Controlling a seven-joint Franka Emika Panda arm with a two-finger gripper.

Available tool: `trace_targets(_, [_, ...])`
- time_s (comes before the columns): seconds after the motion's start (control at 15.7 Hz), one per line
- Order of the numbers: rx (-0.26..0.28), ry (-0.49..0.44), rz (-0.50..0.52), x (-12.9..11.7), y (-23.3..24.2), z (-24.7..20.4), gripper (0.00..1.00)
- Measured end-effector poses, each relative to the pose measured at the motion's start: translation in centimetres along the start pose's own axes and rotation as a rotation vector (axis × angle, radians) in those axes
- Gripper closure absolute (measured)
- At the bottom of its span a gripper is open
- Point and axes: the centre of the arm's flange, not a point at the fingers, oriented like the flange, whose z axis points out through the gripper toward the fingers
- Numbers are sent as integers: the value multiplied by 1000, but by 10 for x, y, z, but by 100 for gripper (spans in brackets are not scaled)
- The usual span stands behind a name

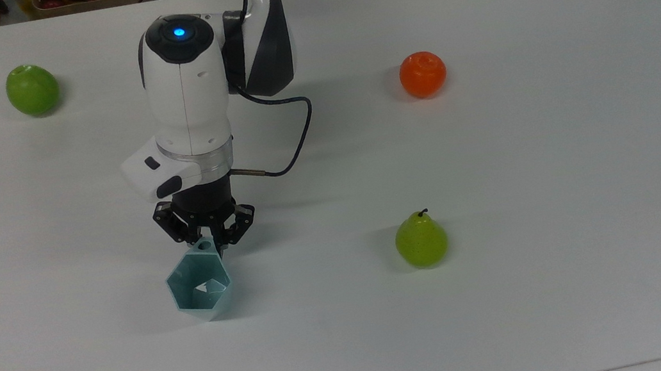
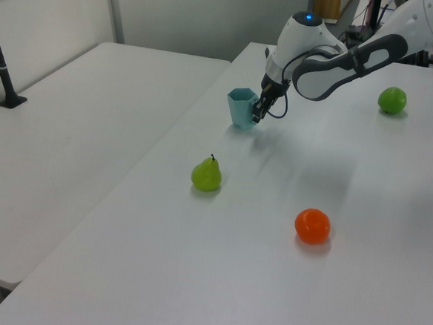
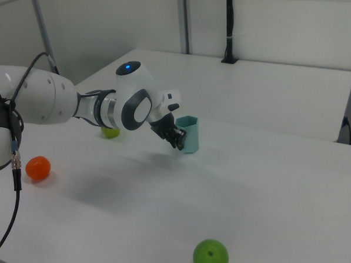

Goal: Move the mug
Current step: 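Close the gripper on the mug's rim wall, then lift the mug and carry it past the orange toward the apple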

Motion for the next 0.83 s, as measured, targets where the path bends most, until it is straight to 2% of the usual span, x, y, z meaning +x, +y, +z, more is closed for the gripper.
trace_targets(0.57, [1, 49, 24, 16, 10, -27, 77])
trace_targets(0.83, [20, 94, 57, 32, 17, -78, 77])
